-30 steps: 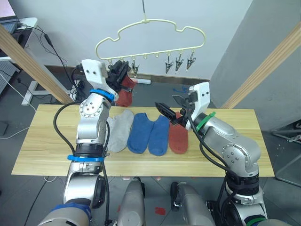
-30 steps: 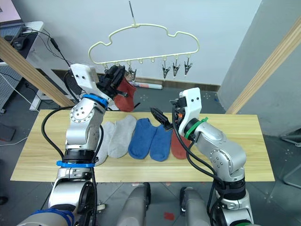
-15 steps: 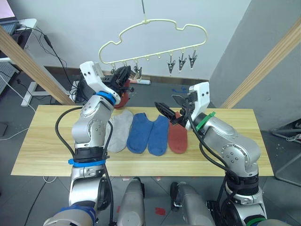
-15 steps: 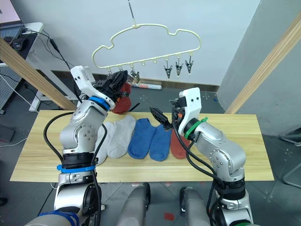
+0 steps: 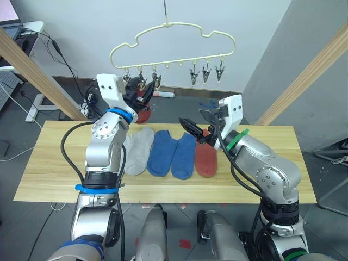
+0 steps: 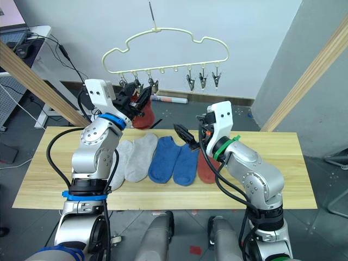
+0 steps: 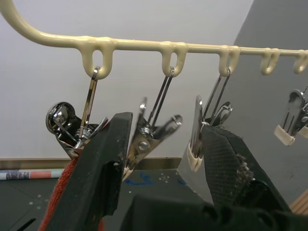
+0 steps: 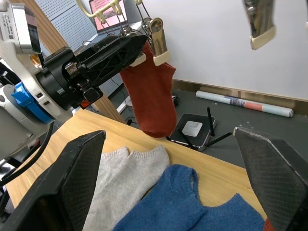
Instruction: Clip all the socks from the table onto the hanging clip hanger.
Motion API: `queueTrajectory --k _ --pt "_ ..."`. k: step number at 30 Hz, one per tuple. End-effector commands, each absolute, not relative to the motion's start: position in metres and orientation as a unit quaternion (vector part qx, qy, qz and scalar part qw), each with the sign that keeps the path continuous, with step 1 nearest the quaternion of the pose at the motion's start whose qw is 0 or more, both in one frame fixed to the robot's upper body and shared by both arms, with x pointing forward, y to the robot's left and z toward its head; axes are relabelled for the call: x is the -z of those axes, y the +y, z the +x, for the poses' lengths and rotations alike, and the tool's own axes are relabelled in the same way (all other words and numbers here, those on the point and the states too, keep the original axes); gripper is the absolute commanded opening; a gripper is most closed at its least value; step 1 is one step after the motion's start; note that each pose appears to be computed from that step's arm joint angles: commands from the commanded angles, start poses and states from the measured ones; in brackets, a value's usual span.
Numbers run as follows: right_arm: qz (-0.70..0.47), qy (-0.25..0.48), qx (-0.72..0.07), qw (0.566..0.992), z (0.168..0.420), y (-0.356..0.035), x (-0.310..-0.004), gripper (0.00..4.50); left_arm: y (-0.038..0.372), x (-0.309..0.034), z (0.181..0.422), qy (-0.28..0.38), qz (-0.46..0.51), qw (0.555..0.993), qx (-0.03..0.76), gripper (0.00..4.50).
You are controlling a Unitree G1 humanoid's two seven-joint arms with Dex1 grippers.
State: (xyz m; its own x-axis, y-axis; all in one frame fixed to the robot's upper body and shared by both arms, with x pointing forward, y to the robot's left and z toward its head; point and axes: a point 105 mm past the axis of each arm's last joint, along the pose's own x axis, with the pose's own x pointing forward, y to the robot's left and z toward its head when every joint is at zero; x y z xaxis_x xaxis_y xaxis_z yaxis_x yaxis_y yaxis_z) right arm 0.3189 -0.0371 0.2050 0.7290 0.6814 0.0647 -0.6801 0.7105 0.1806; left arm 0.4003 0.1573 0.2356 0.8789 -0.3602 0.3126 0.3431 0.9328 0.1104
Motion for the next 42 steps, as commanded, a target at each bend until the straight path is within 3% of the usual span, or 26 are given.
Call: queueTrajectory --k 1,12,15,18,42 --pt "0.102 -0.02 -0.377 0.921 0.3159 -0.0355 -0.2165 4.5 0.1596 -0.2499 0.3974 -0.196 0.058 0.963 0.178 2.59" --pt "0.103 -0.019 -0.379 0.919 0.3158 -0.0346 -0.2164 4.5 0.1641 -0.2561 0.3965 -0.227 0.127 0.953 0.158 2.59" --pt "0.104 -0.019 -0.379 0.919 0.3162 -0.0345 -0.2168 4.5 0.1641 -0.2582 0.3974 -0.23 0.127 0.952 0.159 2.05" --pt "0.105 -0.019 -0.379 0.919 0.3161 -0.0345 -0.2169 4.5 0.1639 -0.2572 0.3986 -0.226 0.125 0.953 0.16 1.23" --pt "0.107 -0.019 -0.374 0.921 0.3176 -0.0361 -0.2169 4.5 0.1654 -0.2521 0.404 -0.217 0.1 0.957 0.162 1.23"
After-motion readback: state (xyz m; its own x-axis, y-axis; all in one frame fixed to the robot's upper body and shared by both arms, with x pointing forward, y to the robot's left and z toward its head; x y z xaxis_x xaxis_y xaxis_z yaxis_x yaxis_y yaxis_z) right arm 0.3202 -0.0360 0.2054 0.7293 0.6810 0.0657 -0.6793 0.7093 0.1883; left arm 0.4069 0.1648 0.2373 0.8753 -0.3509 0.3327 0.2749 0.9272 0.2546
